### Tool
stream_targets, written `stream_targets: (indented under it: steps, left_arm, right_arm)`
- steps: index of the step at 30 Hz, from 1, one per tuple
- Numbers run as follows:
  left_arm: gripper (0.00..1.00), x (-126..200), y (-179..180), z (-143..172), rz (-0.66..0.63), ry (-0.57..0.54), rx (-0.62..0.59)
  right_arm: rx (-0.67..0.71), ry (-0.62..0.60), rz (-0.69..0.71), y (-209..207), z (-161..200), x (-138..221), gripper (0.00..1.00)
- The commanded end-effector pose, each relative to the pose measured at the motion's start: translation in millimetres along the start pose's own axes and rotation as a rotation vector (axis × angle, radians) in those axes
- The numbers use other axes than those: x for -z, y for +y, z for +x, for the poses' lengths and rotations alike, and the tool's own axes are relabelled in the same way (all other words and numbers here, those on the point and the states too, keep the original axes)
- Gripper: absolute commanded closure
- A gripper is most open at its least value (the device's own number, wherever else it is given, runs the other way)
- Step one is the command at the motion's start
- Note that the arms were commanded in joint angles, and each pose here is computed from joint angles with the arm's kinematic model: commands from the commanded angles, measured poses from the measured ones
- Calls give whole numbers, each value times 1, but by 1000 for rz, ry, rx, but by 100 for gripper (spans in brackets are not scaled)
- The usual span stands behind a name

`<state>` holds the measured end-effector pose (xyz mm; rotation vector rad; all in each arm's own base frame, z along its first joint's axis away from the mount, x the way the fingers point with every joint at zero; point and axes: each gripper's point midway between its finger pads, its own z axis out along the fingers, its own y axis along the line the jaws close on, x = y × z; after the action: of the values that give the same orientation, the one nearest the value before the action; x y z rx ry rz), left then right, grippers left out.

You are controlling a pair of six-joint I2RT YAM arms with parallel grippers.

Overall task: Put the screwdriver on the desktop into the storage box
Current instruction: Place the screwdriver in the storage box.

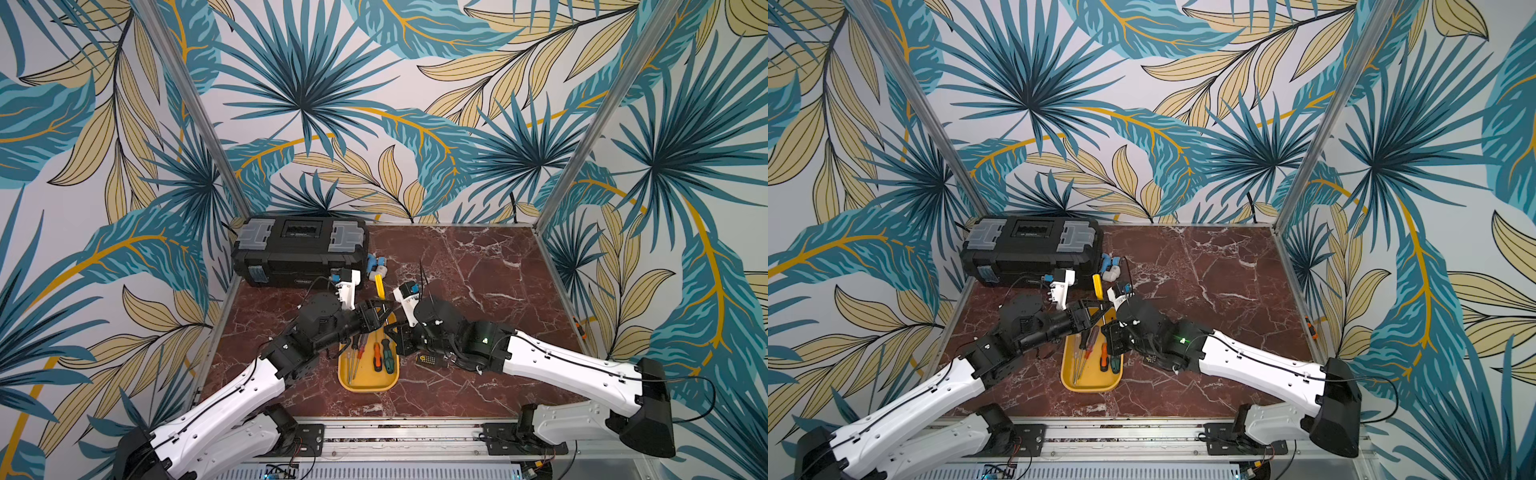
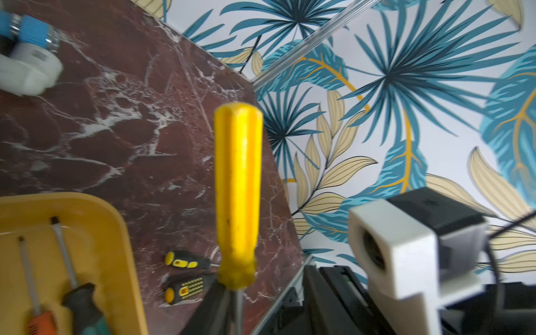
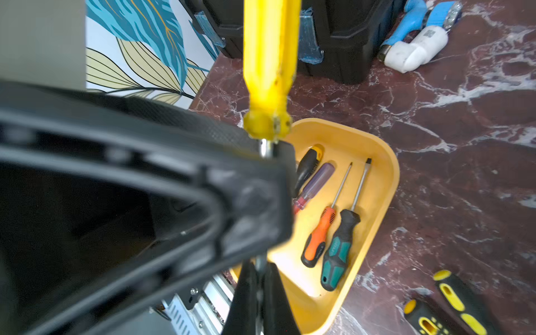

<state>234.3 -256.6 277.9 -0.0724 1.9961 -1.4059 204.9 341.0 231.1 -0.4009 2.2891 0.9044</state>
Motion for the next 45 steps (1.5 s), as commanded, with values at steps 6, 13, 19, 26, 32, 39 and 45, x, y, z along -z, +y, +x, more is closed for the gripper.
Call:
stream_targets:
  steps: [6,13,19,26,32,39,45]
  left_arm:
    - [36,11,-38,-2,264,-21,-10]
    - [64,13,-47,-1,317,-13,-19]
    - [90,12,-42,-3,290,-25,-20]
    - [100,1,5,-2,31,-15,-23]
    - [100,16,88,11,-448,89,-140]
    - [100,21,156,45,-679,230,-193]
    - [100,4,163,66,-689,288,-212]
  right_arm:
    - [-155,-102,-358,36,-20,31,100]
    - [-256,-135,-511,42,-25,42,100]
    - [-305,-149,-562,39,-25,45,100]
    - [-295,-121,-463,24,-17,38,86]
    - [-142,11,164,-75,19,44,36]
    - [-36,58,605,-158,45,75,28]
    - [-43,144,678,-174,67,65,27]
